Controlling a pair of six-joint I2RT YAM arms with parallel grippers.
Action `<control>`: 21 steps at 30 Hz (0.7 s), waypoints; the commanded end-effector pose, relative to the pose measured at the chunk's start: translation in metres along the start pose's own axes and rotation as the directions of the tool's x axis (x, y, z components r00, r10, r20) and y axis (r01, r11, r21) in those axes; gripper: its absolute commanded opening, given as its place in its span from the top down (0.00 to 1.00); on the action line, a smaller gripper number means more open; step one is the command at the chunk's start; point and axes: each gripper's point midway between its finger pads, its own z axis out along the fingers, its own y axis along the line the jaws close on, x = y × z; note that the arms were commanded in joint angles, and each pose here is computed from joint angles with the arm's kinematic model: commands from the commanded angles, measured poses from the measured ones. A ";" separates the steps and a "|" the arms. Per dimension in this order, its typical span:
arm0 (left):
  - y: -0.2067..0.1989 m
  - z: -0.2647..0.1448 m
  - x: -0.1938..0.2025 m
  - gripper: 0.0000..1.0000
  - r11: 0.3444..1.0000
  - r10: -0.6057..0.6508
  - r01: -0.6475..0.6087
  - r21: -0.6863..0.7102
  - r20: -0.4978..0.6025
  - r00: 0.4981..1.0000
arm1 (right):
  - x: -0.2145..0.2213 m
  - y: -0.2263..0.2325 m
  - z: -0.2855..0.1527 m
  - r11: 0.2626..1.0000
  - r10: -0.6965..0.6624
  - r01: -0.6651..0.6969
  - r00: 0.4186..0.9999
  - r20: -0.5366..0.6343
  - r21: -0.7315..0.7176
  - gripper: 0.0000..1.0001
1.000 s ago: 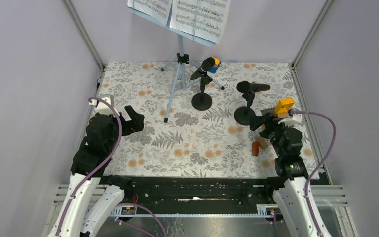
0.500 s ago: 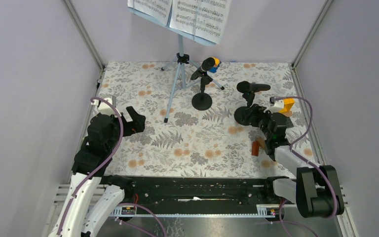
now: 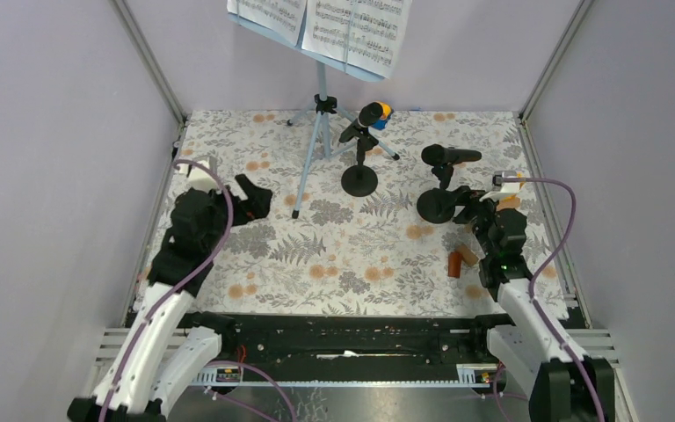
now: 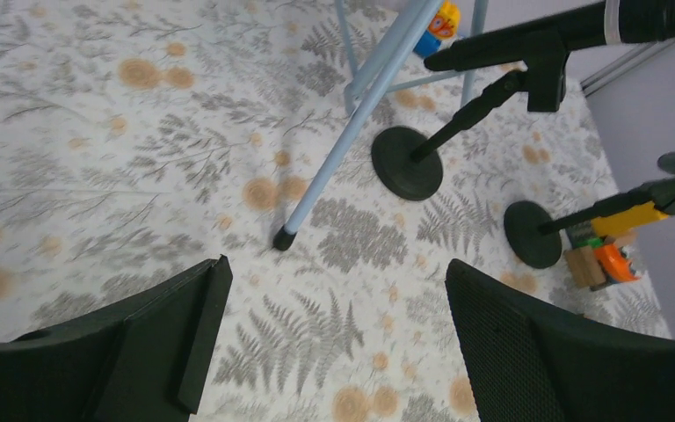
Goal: Pack up the instrument practice props
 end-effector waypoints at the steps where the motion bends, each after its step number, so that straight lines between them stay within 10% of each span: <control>1: -0.030 0.045 -0.038 0.01 0.984 -0.112 0.082 0.160 0.188 0.976 | 0.002 0.000 -0.024 0.998 0.032 -0.028 0.997 -0.073 0.057 0.06; 21: -0.078 0.214 -0.045 0.13 0.888 0.298 -0.394 0.239 0.356 0.886 | -0.022 0.065 -0.088 0.982 0.100 -0.115 0.989 -0.107 -0.149 0.06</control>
